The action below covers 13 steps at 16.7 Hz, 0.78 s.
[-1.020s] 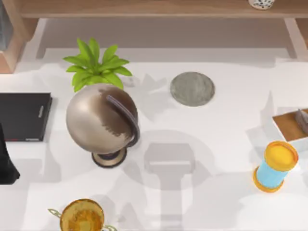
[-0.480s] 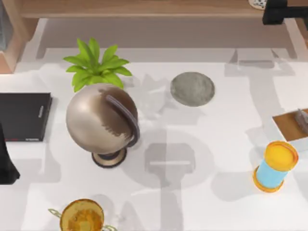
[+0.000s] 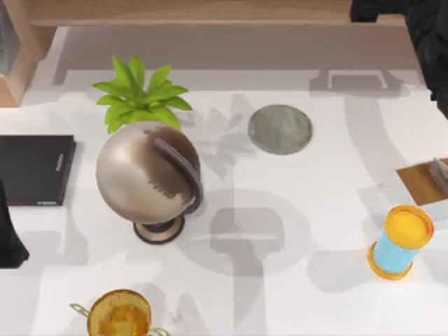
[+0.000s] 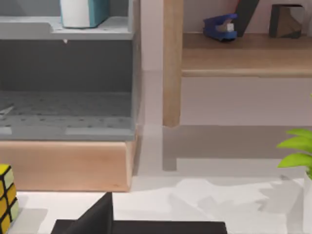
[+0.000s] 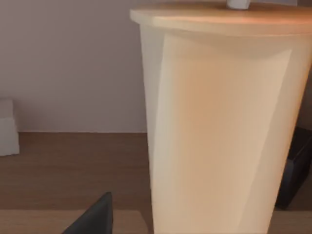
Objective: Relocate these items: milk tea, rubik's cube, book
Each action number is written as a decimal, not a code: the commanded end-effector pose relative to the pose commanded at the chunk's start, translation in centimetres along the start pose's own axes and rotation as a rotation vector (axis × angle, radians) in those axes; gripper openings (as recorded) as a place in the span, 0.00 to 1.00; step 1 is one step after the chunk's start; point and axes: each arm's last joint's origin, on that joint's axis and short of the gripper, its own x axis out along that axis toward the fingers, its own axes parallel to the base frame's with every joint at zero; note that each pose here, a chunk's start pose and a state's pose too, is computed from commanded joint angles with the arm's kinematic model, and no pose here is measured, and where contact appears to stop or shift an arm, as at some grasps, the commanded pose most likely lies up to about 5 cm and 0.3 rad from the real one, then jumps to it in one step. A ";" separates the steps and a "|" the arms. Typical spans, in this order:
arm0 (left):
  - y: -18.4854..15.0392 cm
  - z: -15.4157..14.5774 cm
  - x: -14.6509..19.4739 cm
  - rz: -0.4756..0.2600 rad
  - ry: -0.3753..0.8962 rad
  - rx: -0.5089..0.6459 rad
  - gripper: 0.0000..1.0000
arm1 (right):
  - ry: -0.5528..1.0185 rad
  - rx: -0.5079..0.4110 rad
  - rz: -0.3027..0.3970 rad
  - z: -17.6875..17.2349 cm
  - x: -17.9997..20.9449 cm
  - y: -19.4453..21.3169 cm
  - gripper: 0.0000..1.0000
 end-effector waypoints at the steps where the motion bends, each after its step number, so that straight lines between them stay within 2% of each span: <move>1: 0.0 0.0 0.0 0.000 0.000 0.000 1.00 | 0.000 0.000 0.000 0.0 0.0 0.0 1.00; 6: 0.0 0.0 0.0 0.000 0.000 0.000 1.00 | 0.002 0.000 -0.001 0.0 0.8 -0.1 1.00; 13: 0.0 0.0 0.0 0.000 0.000 0.000 1.00 | -0.001 0.000 0.000 0.1 6.5 0.1 1.00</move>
